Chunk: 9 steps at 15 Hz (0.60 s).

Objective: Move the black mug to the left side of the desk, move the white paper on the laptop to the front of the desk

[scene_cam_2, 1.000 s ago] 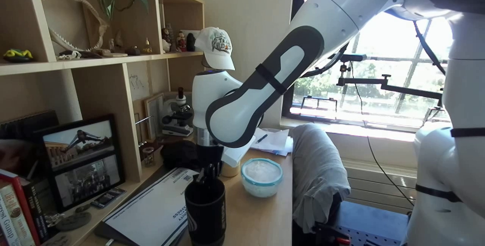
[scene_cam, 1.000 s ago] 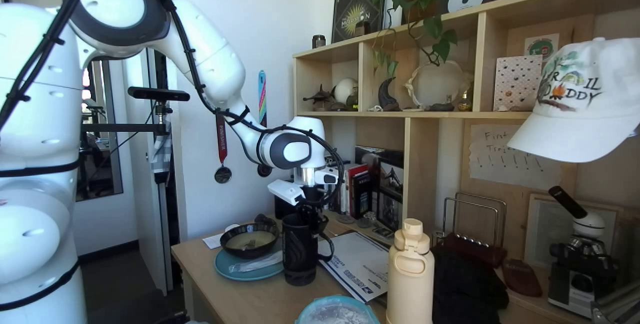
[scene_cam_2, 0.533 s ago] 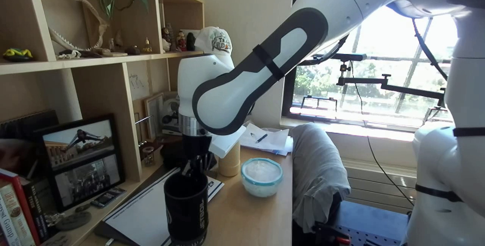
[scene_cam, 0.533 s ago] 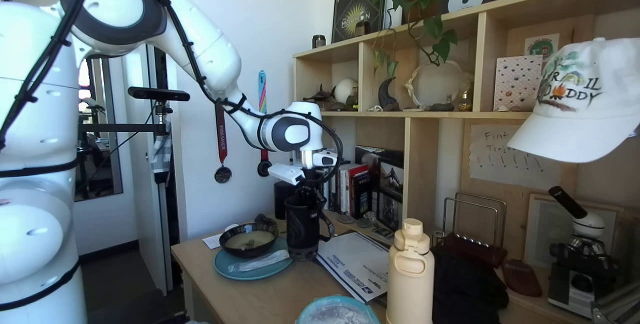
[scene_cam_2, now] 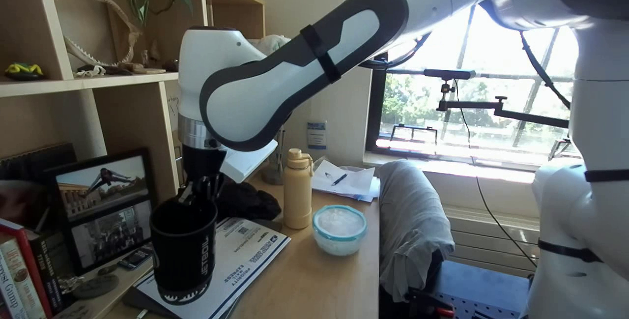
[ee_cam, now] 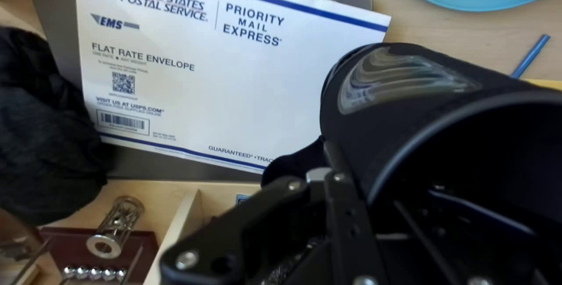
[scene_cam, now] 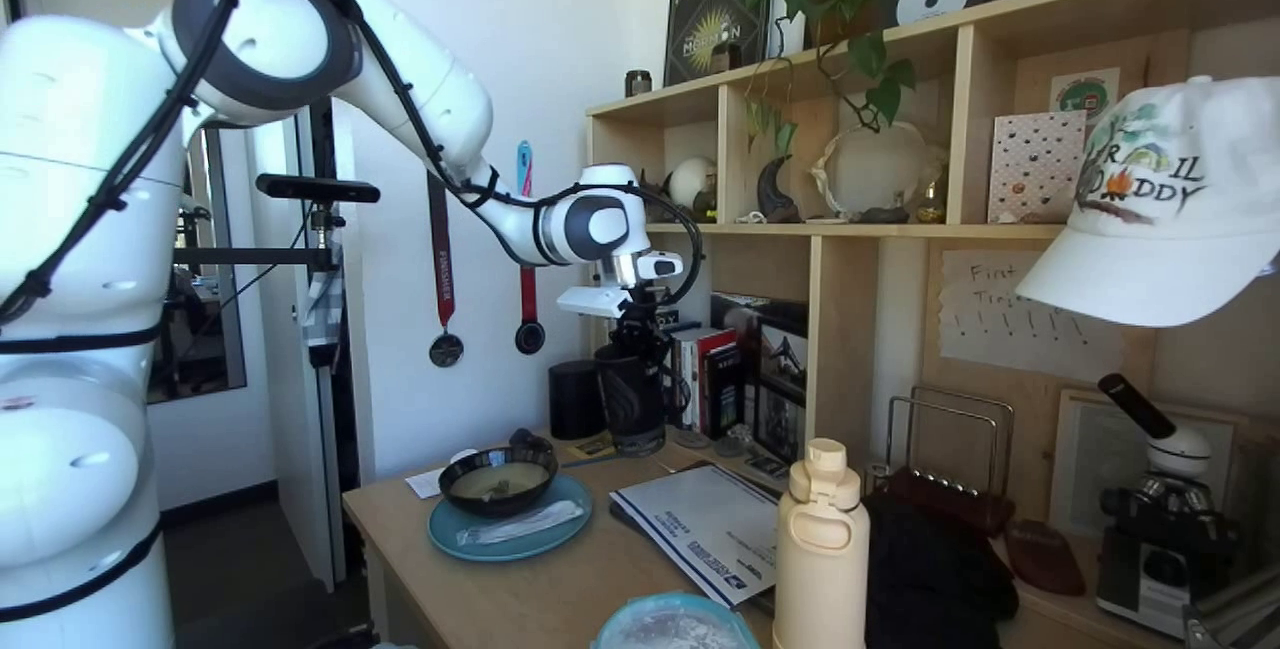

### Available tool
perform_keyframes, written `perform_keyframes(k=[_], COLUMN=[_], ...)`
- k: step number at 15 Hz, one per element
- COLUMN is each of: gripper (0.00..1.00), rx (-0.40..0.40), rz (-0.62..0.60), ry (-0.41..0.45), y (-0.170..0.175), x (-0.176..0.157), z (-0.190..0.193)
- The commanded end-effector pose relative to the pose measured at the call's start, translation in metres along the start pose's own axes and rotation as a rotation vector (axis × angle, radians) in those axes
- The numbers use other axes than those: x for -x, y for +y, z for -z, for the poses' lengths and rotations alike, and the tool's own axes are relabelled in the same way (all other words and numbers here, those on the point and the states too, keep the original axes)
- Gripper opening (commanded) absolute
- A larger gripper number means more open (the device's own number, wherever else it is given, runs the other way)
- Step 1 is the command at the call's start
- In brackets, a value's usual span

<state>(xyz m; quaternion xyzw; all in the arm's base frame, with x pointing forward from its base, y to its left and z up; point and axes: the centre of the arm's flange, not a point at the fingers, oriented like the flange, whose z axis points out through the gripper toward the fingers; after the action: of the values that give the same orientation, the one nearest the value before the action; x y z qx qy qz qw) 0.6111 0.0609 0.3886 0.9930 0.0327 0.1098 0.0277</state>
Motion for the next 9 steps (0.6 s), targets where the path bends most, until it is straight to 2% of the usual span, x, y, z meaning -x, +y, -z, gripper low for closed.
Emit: perform_keyframes(k=[1,5,9], gripper=[0.01,0.01,0.01], rx=[0.021,-0.013,-0.016], rz=[0.046,0.089,0.102], ry=[0.016,-0.009,-0.077], y=[-0.020,-0.051,-0.076], x=[-0.051,-0.081,-0.096], z=[-0.022,-0.058,-0.094])
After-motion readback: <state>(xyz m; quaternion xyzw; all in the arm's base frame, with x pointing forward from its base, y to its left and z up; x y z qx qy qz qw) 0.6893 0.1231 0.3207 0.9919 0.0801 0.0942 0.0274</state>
